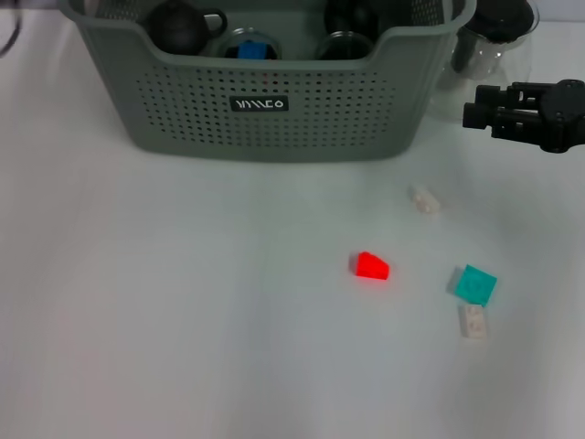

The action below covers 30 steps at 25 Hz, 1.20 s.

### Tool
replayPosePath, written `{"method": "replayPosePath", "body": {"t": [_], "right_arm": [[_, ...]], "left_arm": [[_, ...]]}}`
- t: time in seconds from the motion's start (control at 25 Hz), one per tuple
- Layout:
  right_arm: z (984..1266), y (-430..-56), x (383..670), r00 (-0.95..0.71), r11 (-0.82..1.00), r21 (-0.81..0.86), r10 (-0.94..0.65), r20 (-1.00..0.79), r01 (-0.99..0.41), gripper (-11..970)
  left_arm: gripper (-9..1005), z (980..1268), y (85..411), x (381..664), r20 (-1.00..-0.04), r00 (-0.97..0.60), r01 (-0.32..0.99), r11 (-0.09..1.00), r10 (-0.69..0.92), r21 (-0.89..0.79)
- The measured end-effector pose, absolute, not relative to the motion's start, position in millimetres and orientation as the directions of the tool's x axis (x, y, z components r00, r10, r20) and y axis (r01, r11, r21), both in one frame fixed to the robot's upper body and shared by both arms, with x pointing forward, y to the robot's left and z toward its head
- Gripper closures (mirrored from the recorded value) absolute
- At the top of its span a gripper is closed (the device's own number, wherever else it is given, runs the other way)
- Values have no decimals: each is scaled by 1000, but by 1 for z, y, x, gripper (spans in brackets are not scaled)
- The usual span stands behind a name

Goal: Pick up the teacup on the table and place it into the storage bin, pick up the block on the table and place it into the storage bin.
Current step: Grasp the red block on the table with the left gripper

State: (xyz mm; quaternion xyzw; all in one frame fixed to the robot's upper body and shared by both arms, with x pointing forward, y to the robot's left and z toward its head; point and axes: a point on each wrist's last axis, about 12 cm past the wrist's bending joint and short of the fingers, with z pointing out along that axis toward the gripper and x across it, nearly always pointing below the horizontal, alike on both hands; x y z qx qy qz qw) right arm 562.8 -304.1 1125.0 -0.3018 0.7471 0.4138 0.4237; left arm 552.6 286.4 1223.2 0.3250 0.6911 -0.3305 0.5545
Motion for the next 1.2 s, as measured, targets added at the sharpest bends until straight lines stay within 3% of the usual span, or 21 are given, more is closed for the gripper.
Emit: {"method": "replayPosePath", "body": {"t": [0.12, 0.28, 0.6, 0.88, 1.2], "right_arm": [[1125, -305, 563, -464, 478, 367, -98, -881, -798, 470], [1125, -306, 563, -469, 481, 370, -98, -878, -794, 469], [1125, -307, 564, -481, 489, 379, -98, -871, -786, 469], [1126, -307, 565, -483, 488, 381, -97, -870, -785, 470], [1127, -305, 566, -481, 485, 380, -97, -872, -788, 470]], "left_arm": [[215, 1192, 308, 520, -996, -88, 877, 476, 27, -64], [215, 1139, 308, 494, -991, -70, 919, 395, 116, -19], [214, 1050, 244, 492, -968, -163, 956, 275, 192, -106], [215, 1024, 193, 505, -954, -103, 975, 220, 280, -41], [407, 1006, 158, 518, -907, -77, 973, 229, 414, 22]]}}
